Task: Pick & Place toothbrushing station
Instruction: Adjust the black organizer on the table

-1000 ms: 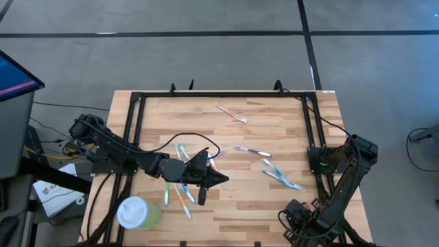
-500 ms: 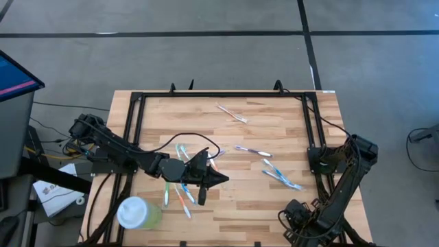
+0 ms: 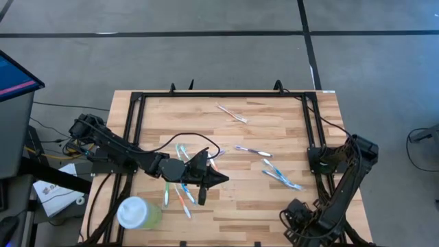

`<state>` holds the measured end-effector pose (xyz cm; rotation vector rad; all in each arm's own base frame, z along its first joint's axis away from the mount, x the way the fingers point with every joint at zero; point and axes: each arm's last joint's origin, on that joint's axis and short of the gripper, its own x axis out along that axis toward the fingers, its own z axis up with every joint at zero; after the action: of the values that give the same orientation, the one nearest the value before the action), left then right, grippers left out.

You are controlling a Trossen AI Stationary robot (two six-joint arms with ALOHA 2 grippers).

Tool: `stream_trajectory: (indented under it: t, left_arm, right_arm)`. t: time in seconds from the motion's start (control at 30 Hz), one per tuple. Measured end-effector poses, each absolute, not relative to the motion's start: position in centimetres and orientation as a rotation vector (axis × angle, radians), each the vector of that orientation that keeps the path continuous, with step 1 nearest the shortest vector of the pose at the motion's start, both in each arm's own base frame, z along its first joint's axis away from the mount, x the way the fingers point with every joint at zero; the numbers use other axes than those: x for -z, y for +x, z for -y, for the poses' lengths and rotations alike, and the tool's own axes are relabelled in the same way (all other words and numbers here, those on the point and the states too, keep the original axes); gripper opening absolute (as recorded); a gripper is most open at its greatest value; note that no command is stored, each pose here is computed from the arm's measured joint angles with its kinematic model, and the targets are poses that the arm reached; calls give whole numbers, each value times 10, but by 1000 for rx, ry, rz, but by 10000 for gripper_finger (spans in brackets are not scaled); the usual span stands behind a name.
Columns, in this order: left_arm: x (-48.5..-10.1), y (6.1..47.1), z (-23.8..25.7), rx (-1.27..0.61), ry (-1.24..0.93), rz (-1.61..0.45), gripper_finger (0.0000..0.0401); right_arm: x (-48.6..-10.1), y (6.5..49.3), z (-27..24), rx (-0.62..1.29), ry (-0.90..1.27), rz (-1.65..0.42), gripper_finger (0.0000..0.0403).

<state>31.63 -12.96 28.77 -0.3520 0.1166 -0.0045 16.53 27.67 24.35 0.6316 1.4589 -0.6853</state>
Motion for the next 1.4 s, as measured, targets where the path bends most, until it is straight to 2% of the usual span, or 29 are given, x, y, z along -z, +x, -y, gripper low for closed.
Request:
stream_trajectory:
  t: [0.23, 0.53, 0.73, 1.03, 1.4]
  left_arm:
    - [-287, 319, 122, -28, -457, -115, 1]
    - [-287, 321, 117, -42, -460, -113, 1]
    - [-286, 323, 112, -61, -480, -120, 1]
    - [-267, 324, 93, -104, -427, -321, 1]
    - [-259, 330, 58, 19, -384, -451, 1]
  right_arm:
    - [-270, 170, -271, 694, 583, -1402, 0]
    - [-304, 193, -259, 601, 533, -1306, 0]
    - [-313, 213, -244, 509, 444, -1310, 0]
    - [-320, 245, -205, 518, 415, -1298, 0]
    - [-327, 285, -142, 537, 430, -1262, 0]
